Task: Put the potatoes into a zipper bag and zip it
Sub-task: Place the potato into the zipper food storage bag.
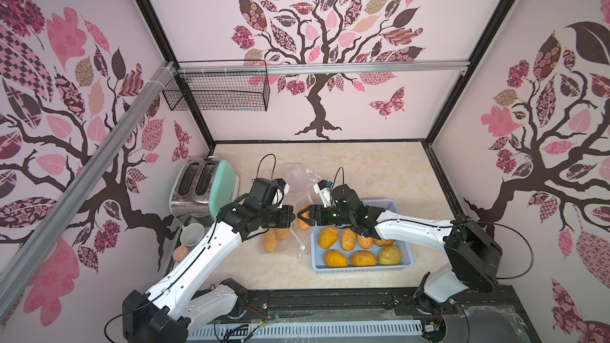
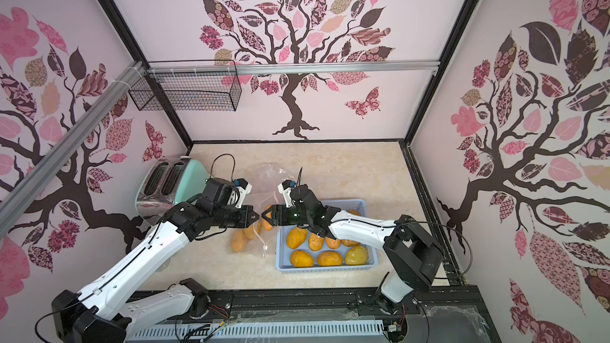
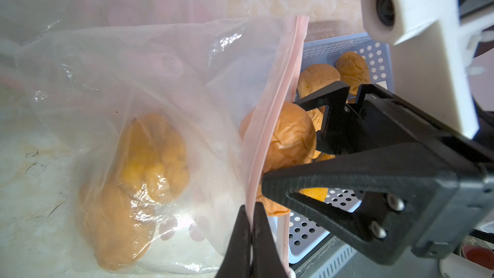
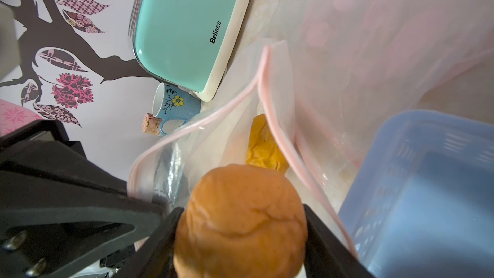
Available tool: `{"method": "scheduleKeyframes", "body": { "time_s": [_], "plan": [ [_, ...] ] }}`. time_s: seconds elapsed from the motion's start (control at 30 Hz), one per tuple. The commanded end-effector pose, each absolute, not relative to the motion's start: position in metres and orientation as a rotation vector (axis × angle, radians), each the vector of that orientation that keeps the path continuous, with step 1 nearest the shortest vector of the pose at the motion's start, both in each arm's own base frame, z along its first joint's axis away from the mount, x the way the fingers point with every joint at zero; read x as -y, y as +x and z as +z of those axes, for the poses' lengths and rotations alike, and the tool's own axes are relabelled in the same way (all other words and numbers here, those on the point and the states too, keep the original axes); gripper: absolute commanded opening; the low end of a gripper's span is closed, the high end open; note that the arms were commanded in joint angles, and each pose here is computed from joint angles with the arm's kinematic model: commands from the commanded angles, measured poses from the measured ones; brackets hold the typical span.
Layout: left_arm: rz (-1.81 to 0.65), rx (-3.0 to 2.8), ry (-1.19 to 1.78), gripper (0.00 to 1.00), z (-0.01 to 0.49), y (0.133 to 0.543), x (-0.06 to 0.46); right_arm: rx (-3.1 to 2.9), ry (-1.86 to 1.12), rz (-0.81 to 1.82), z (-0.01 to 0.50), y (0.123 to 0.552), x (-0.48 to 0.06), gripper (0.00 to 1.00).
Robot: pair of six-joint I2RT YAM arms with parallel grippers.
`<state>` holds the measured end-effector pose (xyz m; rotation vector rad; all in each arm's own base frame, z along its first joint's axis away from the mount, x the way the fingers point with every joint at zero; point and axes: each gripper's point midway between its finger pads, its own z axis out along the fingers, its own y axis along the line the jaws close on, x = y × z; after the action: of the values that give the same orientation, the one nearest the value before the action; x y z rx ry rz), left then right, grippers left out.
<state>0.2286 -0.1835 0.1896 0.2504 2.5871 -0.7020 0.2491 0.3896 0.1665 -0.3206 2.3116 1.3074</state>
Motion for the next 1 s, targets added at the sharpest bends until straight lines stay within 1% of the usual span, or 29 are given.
{"method": "scheduleKeyframes", "body": {
  "time_s": [0.0, 0.27, 0.63, 0.8, 0.97],
  "plan": [
    [-0.684, -2.602, 0.262, 0.00, 0.181, 0.224, 0.180, -2.302, -0.332, 1.301, 0.175, 0.251, -0.395, 0.70],
    [-0.680, -2.602, 0.258, 0.00, 0.181, 0.225, 0.179, -2.300, -0.351, 1.247, 0.181, 0.252, -0.388, 0.71],
    [-0.674, -2.606, 0.259, 0.00, 0.180, 0.225, 0.179, -2.286, -0.382, 1.219, 0.190, 0.247, -0.381, 0.70],
    [-0.673, -2.604, 0.258, 0.00, 0.180, 0.225, 0.179, -2.280, -0.412, 1.133, 0.196, 0.246, -0.367, 0.70],
    [-0.674, -2.603, 0.259, 0.00, 0.181, 0.225, 0.179, -2.250, -0.440, 0.991, 0.205, 0.246, -0.342, 0.70]
  ]
}}
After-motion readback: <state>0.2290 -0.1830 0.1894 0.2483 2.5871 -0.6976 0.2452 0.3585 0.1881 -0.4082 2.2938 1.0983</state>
